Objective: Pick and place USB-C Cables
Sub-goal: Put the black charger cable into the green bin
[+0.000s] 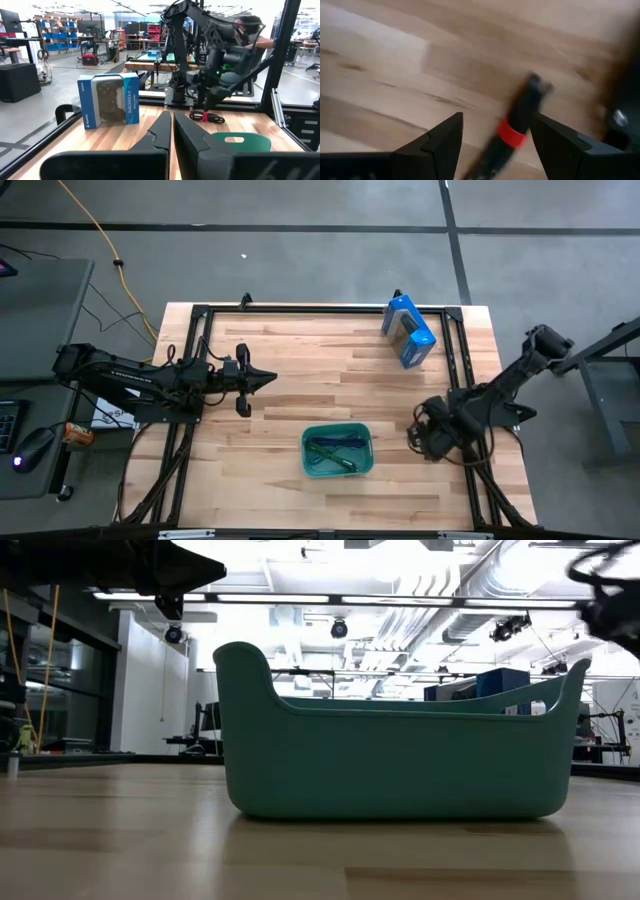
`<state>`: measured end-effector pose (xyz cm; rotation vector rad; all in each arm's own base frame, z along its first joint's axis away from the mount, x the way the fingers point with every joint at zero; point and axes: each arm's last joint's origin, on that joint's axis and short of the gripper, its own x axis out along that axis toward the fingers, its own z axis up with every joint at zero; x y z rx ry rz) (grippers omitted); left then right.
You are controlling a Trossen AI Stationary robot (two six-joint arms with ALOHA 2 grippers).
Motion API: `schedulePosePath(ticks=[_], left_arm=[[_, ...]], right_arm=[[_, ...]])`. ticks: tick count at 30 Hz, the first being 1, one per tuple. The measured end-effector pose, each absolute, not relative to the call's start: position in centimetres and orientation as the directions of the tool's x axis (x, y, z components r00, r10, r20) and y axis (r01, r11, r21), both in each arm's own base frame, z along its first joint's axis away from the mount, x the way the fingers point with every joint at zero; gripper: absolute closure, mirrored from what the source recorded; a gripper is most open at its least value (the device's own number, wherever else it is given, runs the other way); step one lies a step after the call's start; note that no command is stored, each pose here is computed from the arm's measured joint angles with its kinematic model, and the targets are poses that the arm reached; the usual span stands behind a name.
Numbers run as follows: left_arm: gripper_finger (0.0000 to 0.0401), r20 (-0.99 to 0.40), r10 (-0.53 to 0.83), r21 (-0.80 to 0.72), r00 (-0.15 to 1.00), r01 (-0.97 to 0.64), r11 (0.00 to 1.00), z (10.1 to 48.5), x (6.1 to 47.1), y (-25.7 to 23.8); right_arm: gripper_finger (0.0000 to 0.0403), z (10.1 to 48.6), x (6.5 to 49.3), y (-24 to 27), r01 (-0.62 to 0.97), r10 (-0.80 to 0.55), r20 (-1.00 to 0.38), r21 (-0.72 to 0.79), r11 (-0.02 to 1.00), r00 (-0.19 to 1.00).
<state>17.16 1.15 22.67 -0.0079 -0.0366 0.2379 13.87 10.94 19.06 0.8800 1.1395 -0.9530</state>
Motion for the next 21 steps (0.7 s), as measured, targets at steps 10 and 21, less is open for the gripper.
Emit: schedulePosePath(ticks=[10,21], left_arm=[[0.0401,0.035,0.235,-0.013,0.971,-0.235,0.972,22.7,17.2,1.1],[0.0401,0.034,0.235,-0.013,0.971,-0.234,0.972,22.7,17.2,1.1]], right_arm=[[0.0181,16.0,11.7,10.9,0.981,-0.17,-0.981,0.061,0.186,0.093],[0.0181,12.8,12.1,11.3,0.981,-0.168,-0.982,0.051,0.189,0.084]])
